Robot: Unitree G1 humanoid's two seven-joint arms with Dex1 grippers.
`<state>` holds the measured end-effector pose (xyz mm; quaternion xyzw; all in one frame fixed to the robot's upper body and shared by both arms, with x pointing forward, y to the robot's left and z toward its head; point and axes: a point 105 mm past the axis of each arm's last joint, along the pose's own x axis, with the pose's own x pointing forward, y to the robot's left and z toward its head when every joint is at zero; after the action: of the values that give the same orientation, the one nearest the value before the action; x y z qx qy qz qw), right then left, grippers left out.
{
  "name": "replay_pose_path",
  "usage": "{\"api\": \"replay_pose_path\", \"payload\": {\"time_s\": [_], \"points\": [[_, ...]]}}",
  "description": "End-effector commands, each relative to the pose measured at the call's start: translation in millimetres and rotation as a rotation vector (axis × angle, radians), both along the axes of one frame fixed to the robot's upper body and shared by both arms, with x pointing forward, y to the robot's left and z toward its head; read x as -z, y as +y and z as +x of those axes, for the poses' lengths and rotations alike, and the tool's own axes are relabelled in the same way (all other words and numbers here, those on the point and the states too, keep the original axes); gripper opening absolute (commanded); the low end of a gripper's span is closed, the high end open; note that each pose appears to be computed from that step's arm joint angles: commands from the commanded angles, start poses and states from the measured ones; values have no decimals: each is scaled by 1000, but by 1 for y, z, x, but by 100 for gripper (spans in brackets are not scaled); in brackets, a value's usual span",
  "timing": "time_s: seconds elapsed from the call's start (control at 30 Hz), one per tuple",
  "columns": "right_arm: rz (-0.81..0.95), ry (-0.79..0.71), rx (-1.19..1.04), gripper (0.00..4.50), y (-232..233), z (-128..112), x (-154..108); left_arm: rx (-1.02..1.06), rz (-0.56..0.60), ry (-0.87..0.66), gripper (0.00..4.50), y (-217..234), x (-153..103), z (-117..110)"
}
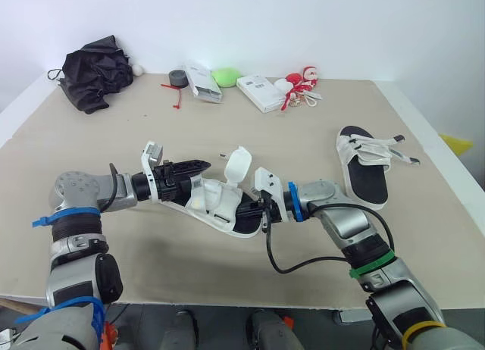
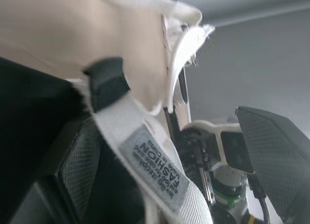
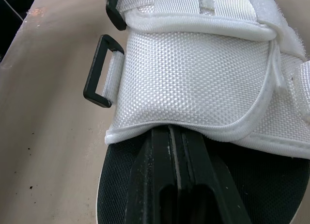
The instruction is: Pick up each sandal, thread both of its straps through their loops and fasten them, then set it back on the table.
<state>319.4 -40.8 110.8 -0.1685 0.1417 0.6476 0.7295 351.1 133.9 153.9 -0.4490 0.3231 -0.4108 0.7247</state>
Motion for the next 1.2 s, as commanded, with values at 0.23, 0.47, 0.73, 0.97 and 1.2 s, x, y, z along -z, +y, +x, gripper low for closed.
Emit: {"api": "replay_pose_path", "payload": {"time_s": [0.23,0.47,0.73,0.97,1.2], "points": [[-75,75,19,0,-5,-5,27,-73,31,-29,441,14,-2,7],[-78,77,13,0,-6,-6,27,-130,28,-53,441,28,-8,14],[-75,77,12,0,-6,-6,26,-89,-15,-84,320,14,-15,12],[-76,79,19,0,-7,-5,26,-59,-15,-79,9,8,-13,9],[-74,80,17,0,-7,-6,27,-67,-11,-108,9,10,-18,10]]}}
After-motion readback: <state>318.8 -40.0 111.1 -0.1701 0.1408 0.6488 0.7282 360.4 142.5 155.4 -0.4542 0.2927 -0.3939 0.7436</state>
